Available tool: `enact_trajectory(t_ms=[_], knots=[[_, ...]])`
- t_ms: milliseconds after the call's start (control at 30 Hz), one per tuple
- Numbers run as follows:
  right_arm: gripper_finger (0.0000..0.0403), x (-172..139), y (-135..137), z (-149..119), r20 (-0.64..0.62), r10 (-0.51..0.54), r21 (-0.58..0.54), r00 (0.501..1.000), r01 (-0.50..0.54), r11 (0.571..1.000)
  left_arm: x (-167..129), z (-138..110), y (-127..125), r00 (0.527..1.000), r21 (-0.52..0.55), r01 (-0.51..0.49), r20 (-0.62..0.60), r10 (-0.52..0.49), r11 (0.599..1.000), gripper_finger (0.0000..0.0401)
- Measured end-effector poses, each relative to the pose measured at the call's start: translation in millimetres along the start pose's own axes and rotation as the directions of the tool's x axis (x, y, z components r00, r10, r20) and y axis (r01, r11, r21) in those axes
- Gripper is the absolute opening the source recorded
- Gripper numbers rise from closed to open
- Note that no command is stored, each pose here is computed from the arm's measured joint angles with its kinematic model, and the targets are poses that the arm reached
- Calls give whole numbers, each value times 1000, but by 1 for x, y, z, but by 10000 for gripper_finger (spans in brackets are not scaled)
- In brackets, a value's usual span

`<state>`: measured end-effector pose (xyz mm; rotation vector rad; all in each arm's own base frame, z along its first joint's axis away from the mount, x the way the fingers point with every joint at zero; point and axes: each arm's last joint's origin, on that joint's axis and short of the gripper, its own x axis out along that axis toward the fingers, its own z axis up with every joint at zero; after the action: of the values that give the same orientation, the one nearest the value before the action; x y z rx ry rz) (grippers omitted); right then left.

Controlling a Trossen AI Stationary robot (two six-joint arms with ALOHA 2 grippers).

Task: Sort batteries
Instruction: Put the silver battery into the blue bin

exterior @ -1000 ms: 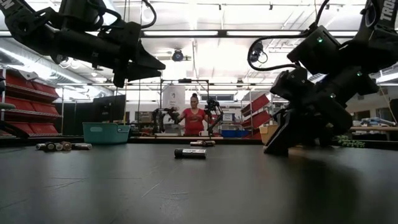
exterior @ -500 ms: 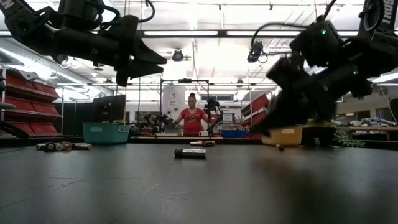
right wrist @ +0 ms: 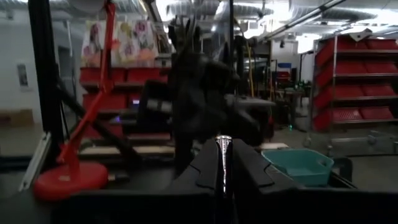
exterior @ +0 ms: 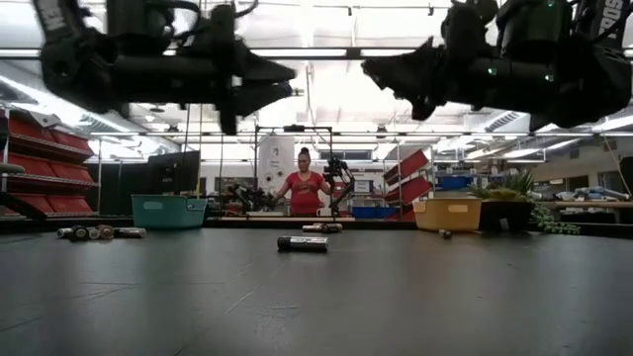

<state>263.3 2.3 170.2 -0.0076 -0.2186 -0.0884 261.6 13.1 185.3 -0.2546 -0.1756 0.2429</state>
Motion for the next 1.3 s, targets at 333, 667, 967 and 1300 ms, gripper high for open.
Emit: enact_trajectory(t_ms=[333, 667, 967, 1300], knots=[[24, 8, 12, 7, 33, 7, 0, 999, -7, 1000, 74, -26, -21, 989, 52, 141, -59, -138, 989, 172], [24, 7, 17, 7, 34, 5, -19, 999, -4, 1000, 91, -27, -29, 972, 69, 204, -131, -194, 976, 172], [24, 7, 17, 8, 41, 5, -14, 999, -5, 1000, 92, -26, -33, 969, 100, 224, -133, -210, 969, 172], [24, 7, 19, 9, 44, 14, 19, 999, -15, 1000, 97, -16, -37, 973, 111, 229, -59, -224, 967, 122]])
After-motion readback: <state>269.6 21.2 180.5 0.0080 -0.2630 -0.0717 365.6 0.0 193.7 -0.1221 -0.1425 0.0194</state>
